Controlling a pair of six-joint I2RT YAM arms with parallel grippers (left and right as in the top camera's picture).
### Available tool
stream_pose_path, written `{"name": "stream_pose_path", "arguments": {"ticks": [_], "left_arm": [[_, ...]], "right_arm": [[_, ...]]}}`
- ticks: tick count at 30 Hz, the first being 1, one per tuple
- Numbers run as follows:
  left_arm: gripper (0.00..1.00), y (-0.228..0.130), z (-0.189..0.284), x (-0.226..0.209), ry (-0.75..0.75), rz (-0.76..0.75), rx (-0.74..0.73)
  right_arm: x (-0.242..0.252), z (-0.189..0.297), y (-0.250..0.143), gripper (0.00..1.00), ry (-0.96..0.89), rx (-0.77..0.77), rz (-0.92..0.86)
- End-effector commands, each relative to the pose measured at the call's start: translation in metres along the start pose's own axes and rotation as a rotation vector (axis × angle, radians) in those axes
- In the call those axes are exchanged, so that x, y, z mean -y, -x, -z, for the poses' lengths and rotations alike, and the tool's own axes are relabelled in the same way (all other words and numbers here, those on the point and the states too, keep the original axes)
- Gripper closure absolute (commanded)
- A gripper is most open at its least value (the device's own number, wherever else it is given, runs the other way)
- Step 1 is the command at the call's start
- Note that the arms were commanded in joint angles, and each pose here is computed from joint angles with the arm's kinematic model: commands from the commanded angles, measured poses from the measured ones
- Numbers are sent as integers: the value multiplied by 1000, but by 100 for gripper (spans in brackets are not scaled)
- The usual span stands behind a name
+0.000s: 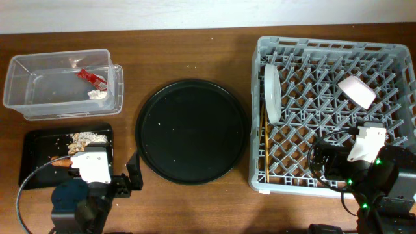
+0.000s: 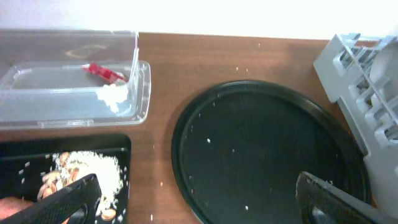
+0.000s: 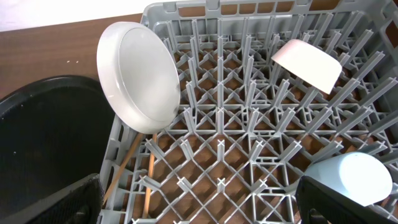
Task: Sort waste into correct bins and load items into the dishwasher rack
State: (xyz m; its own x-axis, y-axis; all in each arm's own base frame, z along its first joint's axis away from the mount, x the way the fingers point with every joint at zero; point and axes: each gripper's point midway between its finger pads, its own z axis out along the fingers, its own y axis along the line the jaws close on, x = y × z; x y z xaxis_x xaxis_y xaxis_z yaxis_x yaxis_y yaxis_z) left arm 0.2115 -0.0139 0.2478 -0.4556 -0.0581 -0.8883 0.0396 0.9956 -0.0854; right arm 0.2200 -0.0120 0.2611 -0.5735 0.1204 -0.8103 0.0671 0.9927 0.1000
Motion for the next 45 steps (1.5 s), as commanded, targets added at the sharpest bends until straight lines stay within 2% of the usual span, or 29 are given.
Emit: {"name": "stream_pose_path", "arguments": {"ticks": [1,8,11,15,19,20,22,38,41,43,45], "left_arm": [[1,-6,0,1,-7,-5,-18],[1,-17,0,0,-4,-2,-64],[1,-17,0,0,-4,-3,-64],[1,-17,0,0,-4,-3,-64],[1,-17,0,0,-4,-3,-64],[1,-17,0,0,-4,-3,-64],[1,-17,0,0,-4,-3,-64],[1,-17,0,0,-4,-2,-64],[1,-27,0,-7,34,-4,-66],[1,-38,-8,-9,32,-7,7],[1,-40,-26,-9,19,-15,161]], "right_arm": [[1,-1,-2,2,-7,-4,-8],[-9,6,0,2,26,27,34],[-24,24,5,2,91,296,99],[-38,-14,-19,2,185,591,138],[-32,-51,-37,2,159,699,131],[-28,-61,-46,2,137,676,150],[-23,-82,-75,2,100,534,220],[-24,-81,-74,2,102,540,218],[-24,-81,-74,2,102,540,218],[-24,-81,-74,2,103,540,218],[-24,-81,-74,2,102,540,218]]}}
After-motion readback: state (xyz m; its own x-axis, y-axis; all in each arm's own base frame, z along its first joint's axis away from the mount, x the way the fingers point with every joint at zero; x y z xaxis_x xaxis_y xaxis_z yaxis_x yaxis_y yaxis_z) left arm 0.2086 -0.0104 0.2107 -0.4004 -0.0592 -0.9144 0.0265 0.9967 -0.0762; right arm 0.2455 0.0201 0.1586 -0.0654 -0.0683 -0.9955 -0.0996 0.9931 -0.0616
